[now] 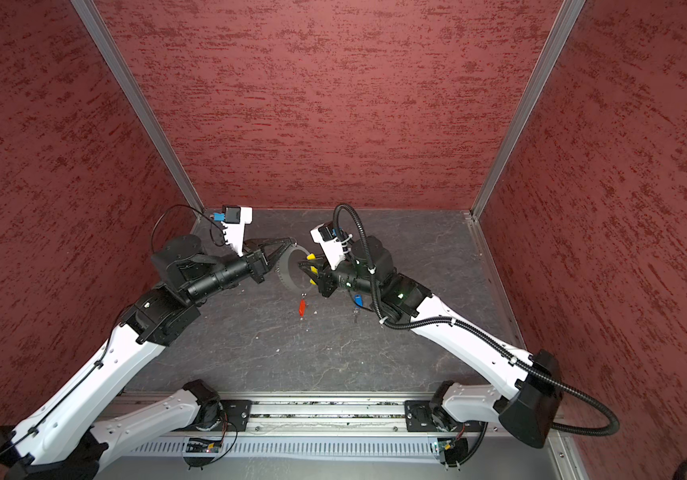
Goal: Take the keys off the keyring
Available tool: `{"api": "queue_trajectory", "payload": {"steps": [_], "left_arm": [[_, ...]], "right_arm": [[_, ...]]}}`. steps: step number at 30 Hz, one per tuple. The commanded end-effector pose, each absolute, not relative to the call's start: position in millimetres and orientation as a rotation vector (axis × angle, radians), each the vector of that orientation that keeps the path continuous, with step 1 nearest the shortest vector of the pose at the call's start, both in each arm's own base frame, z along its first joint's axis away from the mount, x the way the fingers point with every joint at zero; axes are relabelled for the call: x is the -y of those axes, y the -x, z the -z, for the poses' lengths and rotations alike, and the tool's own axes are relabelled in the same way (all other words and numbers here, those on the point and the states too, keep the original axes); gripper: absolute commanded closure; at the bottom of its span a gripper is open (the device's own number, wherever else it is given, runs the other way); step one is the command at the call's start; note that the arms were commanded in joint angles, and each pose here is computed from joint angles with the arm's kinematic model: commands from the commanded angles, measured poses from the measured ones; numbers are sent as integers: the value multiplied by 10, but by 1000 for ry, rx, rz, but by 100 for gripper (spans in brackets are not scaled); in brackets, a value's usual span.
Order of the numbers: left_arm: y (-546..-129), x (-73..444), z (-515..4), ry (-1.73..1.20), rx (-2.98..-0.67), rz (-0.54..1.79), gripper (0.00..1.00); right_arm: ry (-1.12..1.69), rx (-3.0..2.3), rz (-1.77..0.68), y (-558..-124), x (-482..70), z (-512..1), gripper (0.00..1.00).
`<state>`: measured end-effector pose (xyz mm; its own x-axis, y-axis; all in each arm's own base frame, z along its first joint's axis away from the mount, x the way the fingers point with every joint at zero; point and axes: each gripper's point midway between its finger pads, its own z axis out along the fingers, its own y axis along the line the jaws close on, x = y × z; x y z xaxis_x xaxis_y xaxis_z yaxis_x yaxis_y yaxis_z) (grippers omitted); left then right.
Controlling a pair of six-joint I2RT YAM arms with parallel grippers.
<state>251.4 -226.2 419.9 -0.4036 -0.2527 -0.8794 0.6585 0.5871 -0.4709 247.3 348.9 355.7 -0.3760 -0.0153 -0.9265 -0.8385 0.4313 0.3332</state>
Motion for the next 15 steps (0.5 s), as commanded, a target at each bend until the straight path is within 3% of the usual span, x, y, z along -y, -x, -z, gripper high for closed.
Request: {"api": "queue_trajectory", "payload": {"steps": [1,3,4,15], "left_arm": [[-2424,2246,-4363,-386,-1673,1036,66],[-2376,2219,-4325,-423,-1673,1028,42],[-2346,2203,-4303,-445,-1672,1033,37],[-2152,2189,-4026,-617,-1711,1398,26]], "right_arm": [[771,-1672,-1102,-2462,-3407,-3778,94],[801,-1661,-1131,-2449,-3337,-3827,98],[815,-1659,-1142,-2451,-3289,-3848,100],[984,-1535,-1455,-2187,-3023,-4151,100]]}}
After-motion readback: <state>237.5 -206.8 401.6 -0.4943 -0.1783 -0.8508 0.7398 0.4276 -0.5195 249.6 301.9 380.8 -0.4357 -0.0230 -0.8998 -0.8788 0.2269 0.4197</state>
